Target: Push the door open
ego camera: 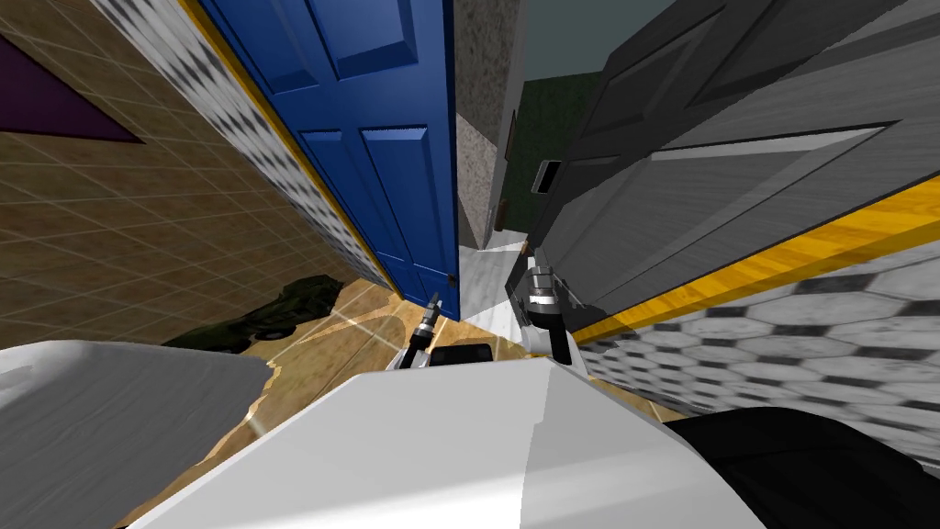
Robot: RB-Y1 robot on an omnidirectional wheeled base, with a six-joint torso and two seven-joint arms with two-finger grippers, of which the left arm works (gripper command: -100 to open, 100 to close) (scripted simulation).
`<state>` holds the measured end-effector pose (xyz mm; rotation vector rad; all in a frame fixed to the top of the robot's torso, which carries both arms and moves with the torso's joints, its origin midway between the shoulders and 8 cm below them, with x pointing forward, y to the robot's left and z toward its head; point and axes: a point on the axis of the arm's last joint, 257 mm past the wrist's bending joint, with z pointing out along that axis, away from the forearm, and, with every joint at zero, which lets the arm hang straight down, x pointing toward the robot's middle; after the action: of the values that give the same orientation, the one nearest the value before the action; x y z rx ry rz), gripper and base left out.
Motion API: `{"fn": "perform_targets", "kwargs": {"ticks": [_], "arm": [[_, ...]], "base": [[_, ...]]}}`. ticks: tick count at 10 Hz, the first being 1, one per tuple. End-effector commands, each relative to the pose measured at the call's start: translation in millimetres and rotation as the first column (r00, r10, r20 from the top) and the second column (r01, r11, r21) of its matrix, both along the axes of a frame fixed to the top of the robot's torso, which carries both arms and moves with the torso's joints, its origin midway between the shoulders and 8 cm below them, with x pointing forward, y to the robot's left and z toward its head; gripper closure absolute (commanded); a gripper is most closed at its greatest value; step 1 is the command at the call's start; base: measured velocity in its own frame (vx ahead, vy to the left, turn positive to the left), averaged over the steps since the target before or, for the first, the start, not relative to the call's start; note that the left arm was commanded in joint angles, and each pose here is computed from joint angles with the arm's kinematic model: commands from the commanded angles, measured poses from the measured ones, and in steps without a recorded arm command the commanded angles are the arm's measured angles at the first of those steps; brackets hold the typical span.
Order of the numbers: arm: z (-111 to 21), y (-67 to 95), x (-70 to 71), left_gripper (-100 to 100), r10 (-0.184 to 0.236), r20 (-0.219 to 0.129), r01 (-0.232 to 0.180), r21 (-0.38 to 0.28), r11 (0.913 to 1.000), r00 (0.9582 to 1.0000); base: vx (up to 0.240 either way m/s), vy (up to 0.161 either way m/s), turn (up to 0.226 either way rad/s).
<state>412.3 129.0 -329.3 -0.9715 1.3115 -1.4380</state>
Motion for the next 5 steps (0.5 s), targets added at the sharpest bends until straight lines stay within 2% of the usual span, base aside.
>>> {"fn": "perform_targets", "kwargs": {"ticks": [1,5], "arm": [[-9.8,-5.5,-2.7,-100,-0.011,-0.015,0.011,0.000,0.9999,0.9998],[-34.3,-17.5,-10.2,-100,-0.045,-0.064,0.045,-0.001,0.9990,0.9969]], "base": [[0.040,0.047,-0.042],[0.063,0.083,-0.084]]}}
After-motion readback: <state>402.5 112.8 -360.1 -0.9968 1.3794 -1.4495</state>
